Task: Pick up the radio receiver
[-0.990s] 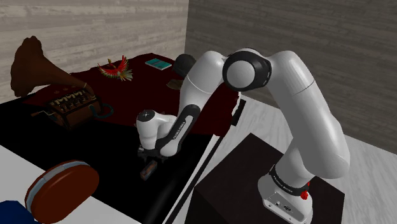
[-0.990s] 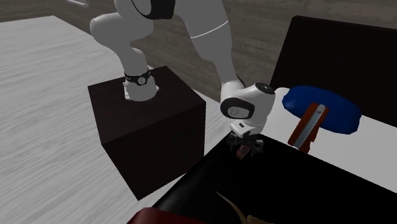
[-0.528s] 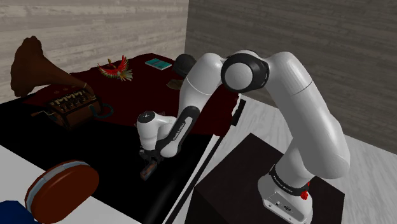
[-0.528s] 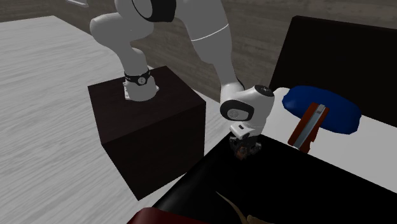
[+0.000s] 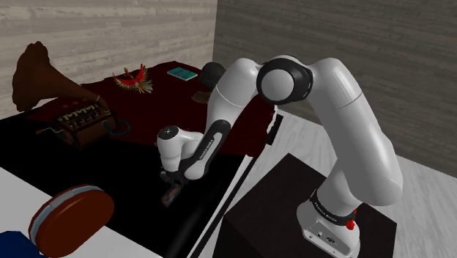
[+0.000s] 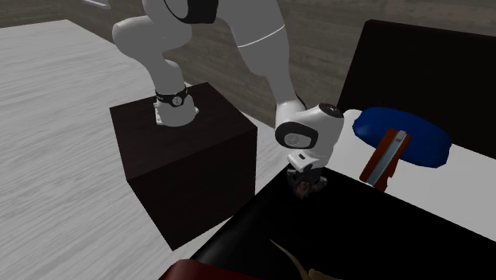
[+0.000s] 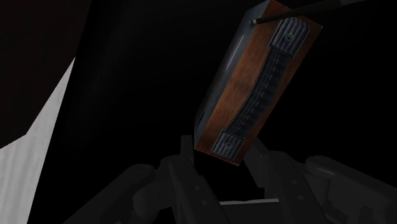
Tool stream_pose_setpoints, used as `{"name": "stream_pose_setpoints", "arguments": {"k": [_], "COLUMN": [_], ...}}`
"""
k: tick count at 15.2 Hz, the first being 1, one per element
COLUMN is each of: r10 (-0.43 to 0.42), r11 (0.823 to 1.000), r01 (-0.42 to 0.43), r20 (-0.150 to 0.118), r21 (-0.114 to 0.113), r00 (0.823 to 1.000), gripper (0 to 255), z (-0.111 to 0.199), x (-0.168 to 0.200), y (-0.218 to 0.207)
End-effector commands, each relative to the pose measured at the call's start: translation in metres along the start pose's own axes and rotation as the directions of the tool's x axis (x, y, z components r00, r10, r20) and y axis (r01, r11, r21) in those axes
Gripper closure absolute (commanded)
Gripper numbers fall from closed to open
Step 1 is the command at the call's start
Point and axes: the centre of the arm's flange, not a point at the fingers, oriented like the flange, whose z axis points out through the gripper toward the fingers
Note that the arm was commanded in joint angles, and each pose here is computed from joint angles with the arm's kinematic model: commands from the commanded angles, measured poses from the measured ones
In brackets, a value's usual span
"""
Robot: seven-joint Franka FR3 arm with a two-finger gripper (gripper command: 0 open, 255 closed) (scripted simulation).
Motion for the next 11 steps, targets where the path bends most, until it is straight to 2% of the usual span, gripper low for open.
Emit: {"name": "stream_pose_setpoints", "arguments": {"k": [1,11], "r10": [0.000,0.000], "r11": [1.000,1.000], "r01": [0.000,0.000], "r20": [0.000,0.000], "r21": [0.000,0.000], "r00": [1.000,1.000], "gripper": [255,255], "z": [-0.011,-0.064], "x": [0.000,0.004], "y": [0.001,0.003]}}
